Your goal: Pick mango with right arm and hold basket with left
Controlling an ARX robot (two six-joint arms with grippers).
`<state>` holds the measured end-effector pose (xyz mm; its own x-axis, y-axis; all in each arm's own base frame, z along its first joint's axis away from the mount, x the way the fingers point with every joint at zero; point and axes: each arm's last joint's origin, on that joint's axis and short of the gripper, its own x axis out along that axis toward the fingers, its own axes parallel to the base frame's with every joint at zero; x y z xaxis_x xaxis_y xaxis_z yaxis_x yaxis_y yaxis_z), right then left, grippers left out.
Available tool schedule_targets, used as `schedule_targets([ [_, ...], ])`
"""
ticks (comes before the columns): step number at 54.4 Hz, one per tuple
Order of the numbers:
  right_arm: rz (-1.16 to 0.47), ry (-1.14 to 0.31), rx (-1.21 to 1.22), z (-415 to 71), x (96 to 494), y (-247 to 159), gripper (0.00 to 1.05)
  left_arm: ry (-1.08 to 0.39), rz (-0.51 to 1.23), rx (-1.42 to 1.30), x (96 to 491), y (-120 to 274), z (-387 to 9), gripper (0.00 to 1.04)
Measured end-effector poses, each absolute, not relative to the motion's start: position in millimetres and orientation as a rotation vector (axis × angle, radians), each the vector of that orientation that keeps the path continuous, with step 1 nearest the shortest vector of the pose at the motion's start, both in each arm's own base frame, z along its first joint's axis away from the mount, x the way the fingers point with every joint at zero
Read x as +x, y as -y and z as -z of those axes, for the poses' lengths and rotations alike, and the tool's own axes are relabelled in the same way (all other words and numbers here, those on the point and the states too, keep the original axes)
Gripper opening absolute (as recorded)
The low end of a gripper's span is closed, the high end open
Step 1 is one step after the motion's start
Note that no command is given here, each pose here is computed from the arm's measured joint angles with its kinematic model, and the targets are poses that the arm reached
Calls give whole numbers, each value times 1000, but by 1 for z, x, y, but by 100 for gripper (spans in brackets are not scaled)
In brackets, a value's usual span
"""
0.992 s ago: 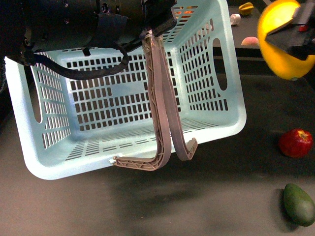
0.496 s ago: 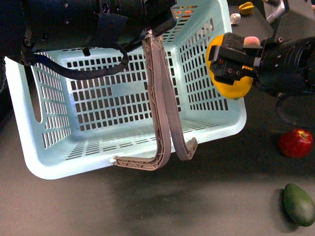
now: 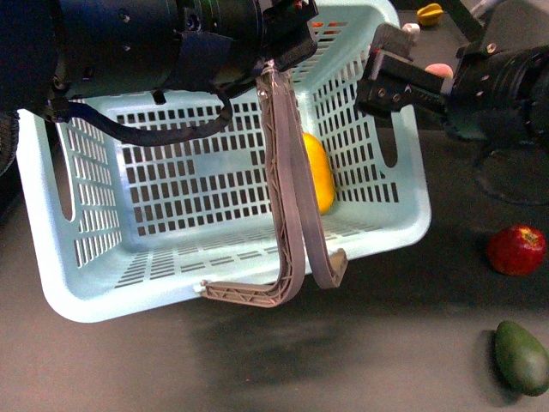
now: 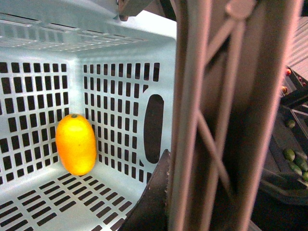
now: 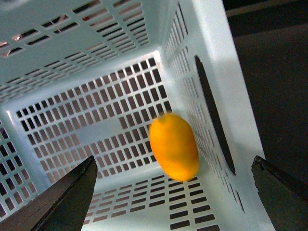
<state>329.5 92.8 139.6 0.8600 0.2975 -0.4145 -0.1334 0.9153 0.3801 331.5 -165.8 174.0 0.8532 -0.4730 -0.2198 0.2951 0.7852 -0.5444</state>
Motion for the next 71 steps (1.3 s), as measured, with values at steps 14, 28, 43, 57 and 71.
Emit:
schedule_targets([
  [14, -231, -372, 388, -189, 276, -52, 96, -356, 414, -523, 332, 164, -174, 6],
  [28, -153, -319, 395, -204, 207, -24, 96, -362, 425, -527, 332, 166, -174, 6],
  [43, -78, -245, 371, -212, 179, -15, 96, -361, 423, -526, 332, 165, -174, 6],
  [57, -3, -60, 191, -204, 174, -12, 79, -360, 422, -526, 332, 165, -174, 6],
  [71, 5, -8, 27, -191, 155, 0, 38, -362, 424, -529, 332, 165, -174, 6],
])
